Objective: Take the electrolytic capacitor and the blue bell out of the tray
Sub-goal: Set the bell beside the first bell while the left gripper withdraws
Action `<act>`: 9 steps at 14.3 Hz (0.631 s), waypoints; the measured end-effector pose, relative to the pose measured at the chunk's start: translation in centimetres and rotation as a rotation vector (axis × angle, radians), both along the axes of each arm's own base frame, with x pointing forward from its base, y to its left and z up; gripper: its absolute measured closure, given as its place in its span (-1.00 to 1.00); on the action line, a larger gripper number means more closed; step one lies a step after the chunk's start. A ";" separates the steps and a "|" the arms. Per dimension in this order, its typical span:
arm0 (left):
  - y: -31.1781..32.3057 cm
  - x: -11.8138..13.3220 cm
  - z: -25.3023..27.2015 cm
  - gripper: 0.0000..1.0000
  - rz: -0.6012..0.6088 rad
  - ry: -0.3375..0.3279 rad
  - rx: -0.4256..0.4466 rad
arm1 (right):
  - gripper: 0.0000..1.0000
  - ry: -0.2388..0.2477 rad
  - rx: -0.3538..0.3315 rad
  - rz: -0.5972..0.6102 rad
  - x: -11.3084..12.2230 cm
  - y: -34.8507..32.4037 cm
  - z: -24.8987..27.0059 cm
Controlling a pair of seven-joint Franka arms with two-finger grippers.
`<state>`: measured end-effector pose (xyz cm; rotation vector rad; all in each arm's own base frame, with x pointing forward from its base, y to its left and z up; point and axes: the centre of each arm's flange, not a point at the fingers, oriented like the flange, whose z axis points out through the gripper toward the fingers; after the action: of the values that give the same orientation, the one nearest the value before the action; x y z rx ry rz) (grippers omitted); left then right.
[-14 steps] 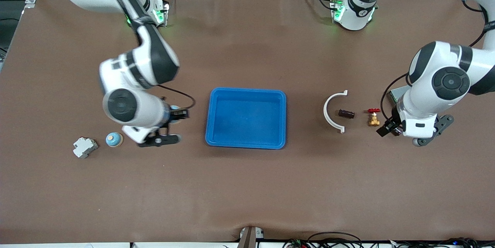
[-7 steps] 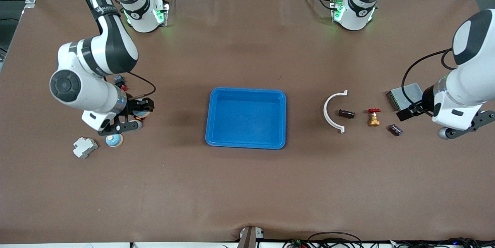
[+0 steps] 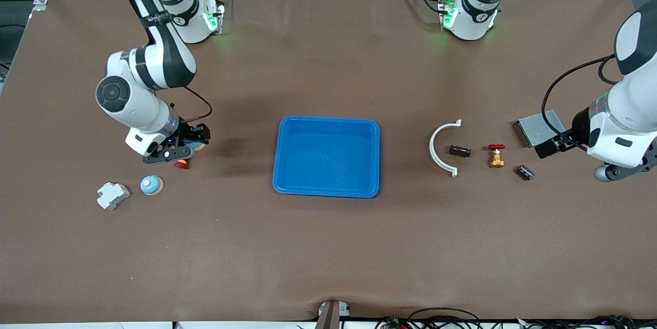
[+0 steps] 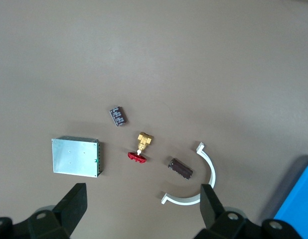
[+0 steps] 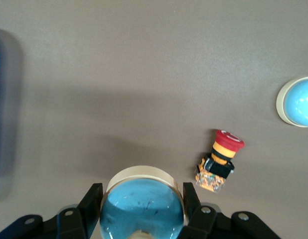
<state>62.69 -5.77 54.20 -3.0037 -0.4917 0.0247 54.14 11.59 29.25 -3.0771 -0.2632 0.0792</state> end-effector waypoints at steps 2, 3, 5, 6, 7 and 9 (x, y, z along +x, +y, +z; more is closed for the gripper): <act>-1.7 -0.5 0.9 -1.00 -0.003 0.000 -0.012 | -0.40 0.001 0.001 -0.011 1.3 -0.3 -1.2; -2.4 -0.9 1.5 -1.00 0.008 0.002 -0.035 | -0.40 0.003 0.001 -0.016 2.1 -0.4 -1.8; -3.4 -1.9 2.7 -1.00 0.021 0.015 -0.075 | -0.40 0.011 0.001 -0.019 3.8 -0.3 -3.4; -3.8 -2.4 3.0 -1.00 0.021 0.025 -0.070 | -0.40 0.015 0.001 -0.020 4.6 -0.1 -4.3; -3.9 -2.7 3.3 -1.00 0.024 0.032 -0.060 | -0.40 0.018 0.002 -0.021 5.4 0.0 -5.1; -3.6 -3.6 4.0 -1.00 0.039 0.054 -0.052 | -0.40 0.026 0.001 -0.026 6.7 0.0 -6.9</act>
<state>59.11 -9.42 58.22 -3.0348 -0.5521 0.1224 60.88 11.55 22.34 -3.0750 -0.2222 0.1182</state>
